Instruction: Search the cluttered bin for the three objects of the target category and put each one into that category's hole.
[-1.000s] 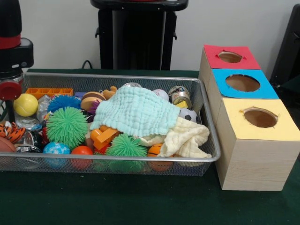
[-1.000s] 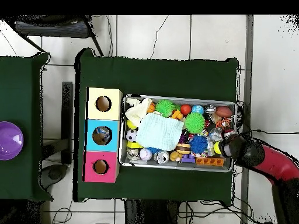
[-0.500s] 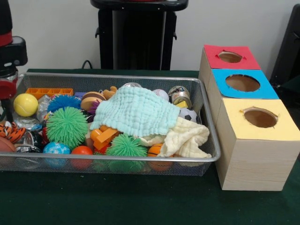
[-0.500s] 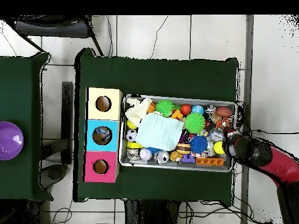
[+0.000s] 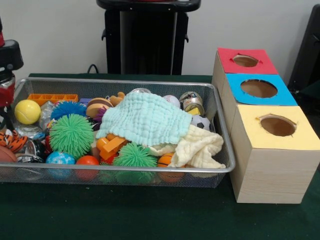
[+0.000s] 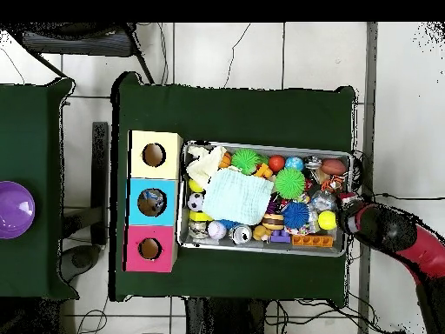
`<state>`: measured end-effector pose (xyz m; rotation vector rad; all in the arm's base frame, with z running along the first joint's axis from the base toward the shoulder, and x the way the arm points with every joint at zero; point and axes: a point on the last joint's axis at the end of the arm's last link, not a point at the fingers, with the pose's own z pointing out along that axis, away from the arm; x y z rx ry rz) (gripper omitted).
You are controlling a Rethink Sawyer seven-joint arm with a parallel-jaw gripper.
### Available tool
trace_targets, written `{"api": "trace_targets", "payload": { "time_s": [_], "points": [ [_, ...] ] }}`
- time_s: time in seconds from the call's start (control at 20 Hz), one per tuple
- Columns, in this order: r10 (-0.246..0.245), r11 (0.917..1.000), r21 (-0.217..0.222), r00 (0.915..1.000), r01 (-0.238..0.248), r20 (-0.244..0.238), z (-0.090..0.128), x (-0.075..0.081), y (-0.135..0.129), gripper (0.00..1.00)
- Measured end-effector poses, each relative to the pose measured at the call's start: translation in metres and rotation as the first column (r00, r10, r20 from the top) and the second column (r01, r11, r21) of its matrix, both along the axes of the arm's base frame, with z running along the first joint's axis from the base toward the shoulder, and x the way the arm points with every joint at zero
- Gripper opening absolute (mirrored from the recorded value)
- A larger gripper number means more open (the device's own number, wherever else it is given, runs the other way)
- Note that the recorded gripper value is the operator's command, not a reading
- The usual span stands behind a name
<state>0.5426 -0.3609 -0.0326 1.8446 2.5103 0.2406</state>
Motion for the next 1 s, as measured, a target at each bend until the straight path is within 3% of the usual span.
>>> {"api": "trace_targets", "payload": {
  "time_s": [0.2, 0.45, 1.0],
  "points": [
    [-0.039, 0.9976, 0.057, 0.999, 0.038, 0.022, -0.017, -0.01, -0.006, 1.0],
    [-0.081, 0.9909, 0.112, 0.995, 0.074, 0.059, -0.018, -0.015, -0.013, 1.0],
    [-0.122, 0.9799, 0.171, 0.987, 0.103, 0.104, -0.019, -0.018, -0.019, 1.0]
  ]
}}
